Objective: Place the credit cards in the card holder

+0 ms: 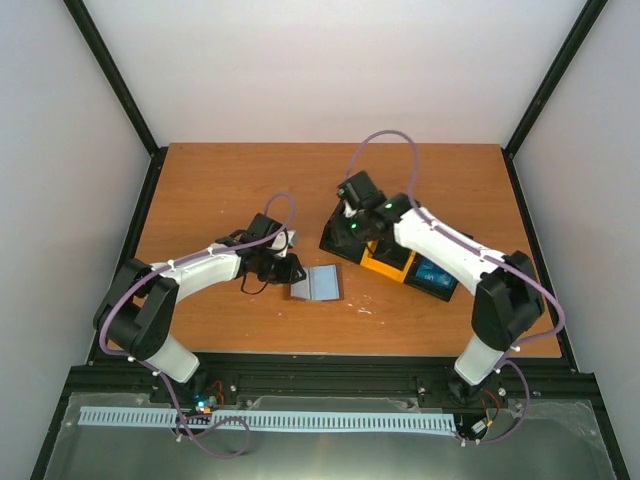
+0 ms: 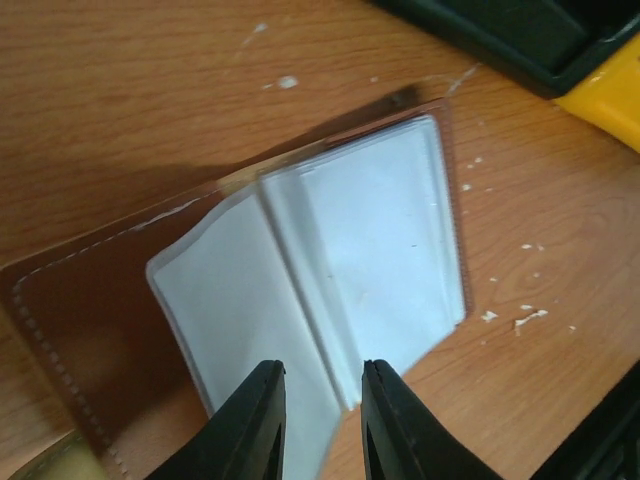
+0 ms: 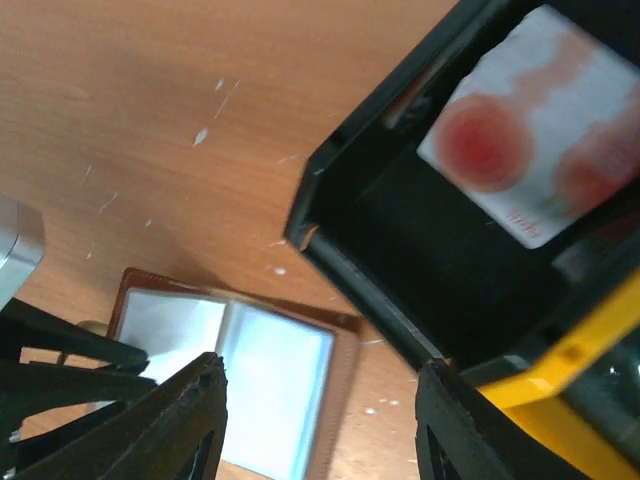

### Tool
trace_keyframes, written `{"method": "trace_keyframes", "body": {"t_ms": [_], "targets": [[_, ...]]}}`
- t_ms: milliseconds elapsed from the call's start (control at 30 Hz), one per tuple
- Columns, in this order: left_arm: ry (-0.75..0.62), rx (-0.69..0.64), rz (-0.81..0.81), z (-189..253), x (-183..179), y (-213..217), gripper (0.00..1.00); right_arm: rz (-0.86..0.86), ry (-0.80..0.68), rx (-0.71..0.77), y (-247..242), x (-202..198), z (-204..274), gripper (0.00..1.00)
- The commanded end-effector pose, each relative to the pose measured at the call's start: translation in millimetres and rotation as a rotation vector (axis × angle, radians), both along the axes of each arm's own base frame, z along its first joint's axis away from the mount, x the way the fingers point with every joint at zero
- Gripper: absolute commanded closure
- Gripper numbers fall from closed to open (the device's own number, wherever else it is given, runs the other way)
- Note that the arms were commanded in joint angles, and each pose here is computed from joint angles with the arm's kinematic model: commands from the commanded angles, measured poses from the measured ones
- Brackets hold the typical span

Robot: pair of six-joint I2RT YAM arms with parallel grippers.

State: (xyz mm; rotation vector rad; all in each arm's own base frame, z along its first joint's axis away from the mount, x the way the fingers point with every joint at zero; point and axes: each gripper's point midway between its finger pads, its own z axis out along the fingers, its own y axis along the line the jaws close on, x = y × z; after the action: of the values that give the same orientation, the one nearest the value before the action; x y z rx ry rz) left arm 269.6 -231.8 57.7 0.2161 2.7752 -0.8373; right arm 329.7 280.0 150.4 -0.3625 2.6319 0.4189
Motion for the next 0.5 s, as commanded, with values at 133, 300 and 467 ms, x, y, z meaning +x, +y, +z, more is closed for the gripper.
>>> {"method": "trace_keyframes", "body": {"t_ms": [133,300,467], "targets": [[-0.079,-0.073,-0.129,14,9,-18,0.77,0.042,-0.053,0.000,-67,30,32,0.48],[-0.077,-0.030,-0.150,6,9,-14,0.78,0.094,-0.065,-0.021,-80,47,33,0.48],[-0.073,0.016,-0.142,0,11,-8,0.79,0.123,-0.034,-0.125,-89,57,14,0.49]]}}
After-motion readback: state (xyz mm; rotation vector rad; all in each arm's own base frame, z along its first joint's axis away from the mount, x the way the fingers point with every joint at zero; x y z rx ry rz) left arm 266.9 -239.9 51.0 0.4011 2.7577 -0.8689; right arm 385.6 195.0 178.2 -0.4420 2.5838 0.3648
